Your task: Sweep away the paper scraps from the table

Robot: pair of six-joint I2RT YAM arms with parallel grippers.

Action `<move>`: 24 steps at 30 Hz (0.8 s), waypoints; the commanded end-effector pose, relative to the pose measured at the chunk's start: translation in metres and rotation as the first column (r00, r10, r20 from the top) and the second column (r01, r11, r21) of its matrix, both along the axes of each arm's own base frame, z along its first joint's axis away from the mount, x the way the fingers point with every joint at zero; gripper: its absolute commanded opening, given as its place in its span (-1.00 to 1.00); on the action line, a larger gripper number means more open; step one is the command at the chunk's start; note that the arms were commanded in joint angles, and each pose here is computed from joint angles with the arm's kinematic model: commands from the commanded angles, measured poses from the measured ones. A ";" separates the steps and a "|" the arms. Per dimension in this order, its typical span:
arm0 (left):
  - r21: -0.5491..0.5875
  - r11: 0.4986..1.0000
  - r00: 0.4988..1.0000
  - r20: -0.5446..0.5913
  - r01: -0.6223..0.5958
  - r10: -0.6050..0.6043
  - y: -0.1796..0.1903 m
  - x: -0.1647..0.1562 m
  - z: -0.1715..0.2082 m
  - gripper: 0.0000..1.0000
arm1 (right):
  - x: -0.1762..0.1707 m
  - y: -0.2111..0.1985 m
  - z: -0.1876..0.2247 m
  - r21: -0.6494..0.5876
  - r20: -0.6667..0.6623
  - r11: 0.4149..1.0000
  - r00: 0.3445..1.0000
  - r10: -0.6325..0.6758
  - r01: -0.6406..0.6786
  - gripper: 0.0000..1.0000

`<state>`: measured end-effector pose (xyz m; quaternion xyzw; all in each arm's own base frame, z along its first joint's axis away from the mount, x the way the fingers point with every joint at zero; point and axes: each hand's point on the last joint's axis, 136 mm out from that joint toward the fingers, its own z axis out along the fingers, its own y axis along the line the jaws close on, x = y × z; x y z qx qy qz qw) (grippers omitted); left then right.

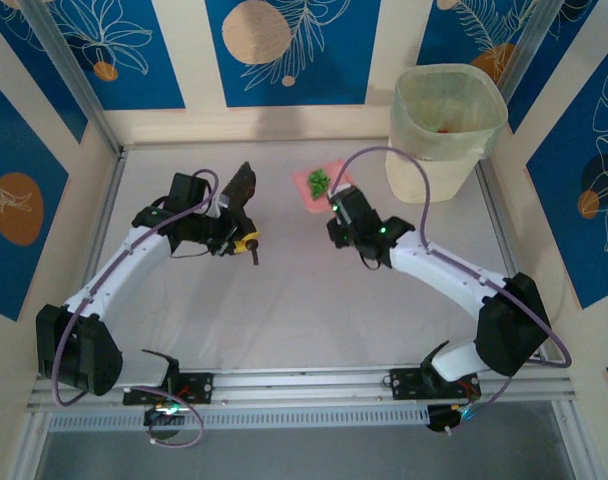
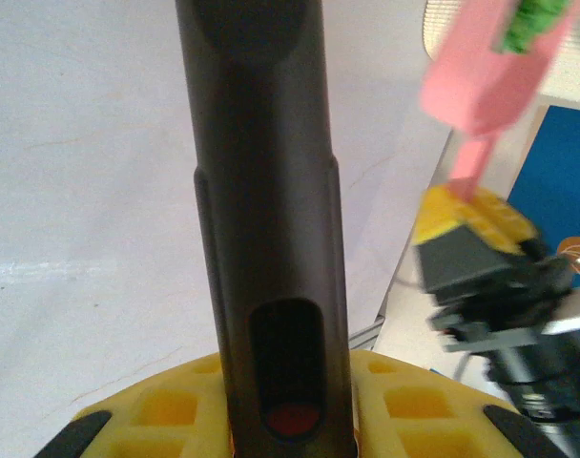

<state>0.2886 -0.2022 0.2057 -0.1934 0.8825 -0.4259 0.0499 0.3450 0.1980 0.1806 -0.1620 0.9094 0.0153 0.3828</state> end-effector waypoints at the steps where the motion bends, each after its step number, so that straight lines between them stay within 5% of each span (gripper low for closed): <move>1: -0.007 1.000 1.000 0.011 -0.019 0.019 0.001 0.012 -0.003 -1.00 | 0.005 -0.019 0.041 0.023 -0.006 0.999 1.000 -0.030 0.030 -1.00; 9: -0.013 1.000 1.000 0.017 -0.009 0.009 -0.003 0.022 -0.001 -1.00 | 0.045 -0.049 0.124 0.145 0.014 0.981 0.991 -0.135 0.132 -1.00; 13: -0.007 1.000 1.000 0.026 -0.010 0.010 -0.003 0.026 0.001 -1.00 | 0.067 -0.073 0.157 0.305 -0.041 0.925 0.974 -0.224 0.226 -1.00; 19: 0.008 1.000 0.999 0.033 -0.004 0.004 -0.001 0.027 0.005 -1.00 | 0.096 -0.115 0.194 0.587 -0.107 0.746 0.944 -0.312 0.314 -1.00; 24: 0.025 1.000 0.999 0.035 -0.012 0.011 0.004 0.026 0.006 -1.00 | 0.114 -0.146 0.197 0.763 -0.290 0.502 0.910 -0.296 0.406 -1.00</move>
